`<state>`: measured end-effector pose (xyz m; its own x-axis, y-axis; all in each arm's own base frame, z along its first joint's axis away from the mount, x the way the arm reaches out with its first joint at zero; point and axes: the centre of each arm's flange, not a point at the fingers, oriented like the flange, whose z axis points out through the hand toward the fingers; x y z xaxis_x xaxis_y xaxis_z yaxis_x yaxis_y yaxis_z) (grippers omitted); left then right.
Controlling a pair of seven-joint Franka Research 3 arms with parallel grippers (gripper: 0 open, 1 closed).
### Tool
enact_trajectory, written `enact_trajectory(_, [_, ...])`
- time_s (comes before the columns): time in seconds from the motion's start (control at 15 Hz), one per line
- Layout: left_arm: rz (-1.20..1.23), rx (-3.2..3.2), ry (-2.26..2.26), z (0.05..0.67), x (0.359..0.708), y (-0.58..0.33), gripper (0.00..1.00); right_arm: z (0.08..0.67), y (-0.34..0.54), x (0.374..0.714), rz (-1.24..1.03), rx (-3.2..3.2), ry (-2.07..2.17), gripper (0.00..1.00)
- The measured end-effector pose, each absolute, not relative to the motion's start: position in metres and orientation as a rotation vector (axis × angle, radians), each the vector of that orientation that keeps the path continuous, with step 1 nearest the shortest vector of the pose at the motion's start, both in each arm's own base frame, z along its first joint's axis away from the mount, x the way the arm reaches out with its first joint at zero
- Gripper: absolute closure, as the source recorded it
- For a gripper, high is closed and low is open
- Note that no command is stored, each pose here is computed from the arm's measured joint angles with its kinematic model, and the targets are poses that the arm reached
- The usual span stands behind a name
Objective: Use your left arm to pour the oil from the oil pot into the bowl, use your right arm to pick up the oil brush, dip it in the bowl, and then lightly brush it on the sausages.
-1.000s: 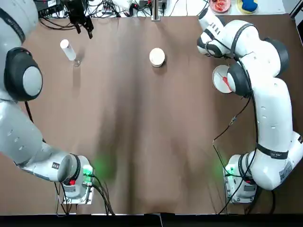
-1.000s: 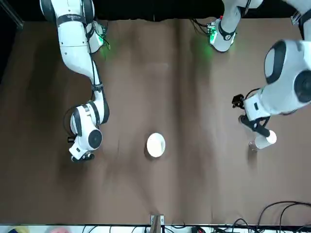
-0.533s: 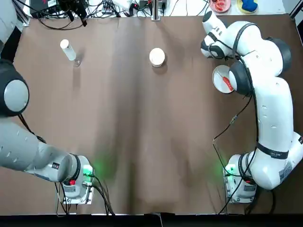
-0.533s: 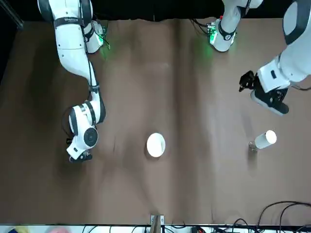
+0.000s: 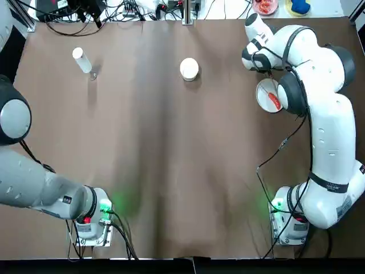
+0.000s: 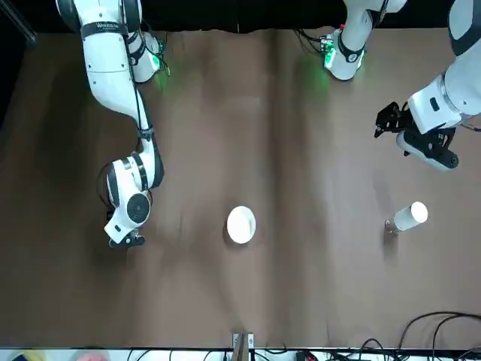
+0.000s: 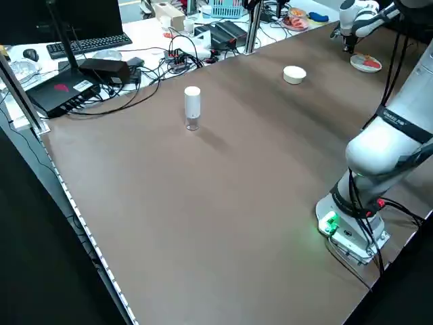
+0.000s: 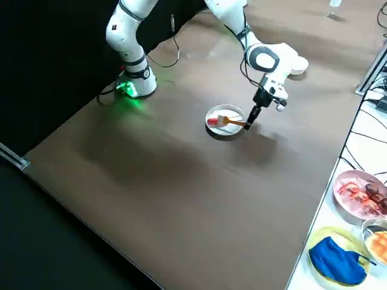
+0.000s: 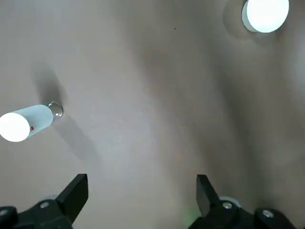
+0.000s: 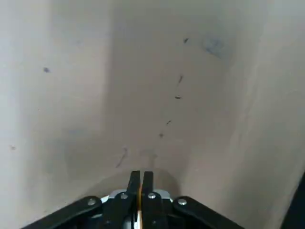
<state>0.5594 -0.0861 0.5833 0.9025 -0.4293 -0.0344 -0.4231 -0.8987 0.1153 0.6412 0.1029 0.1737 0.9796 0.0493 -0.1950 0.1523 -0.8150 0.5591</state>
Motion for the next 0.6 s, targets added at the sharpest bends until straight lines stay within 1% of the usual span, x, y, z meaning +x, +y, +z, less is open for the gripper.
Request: enact_trajectory(0.6, [-0.09,2.961,-0.666,0.583,0.559,-0.086,0.0,0.183,0.121,0.65,-0.133,2.685,0.038,0.95])
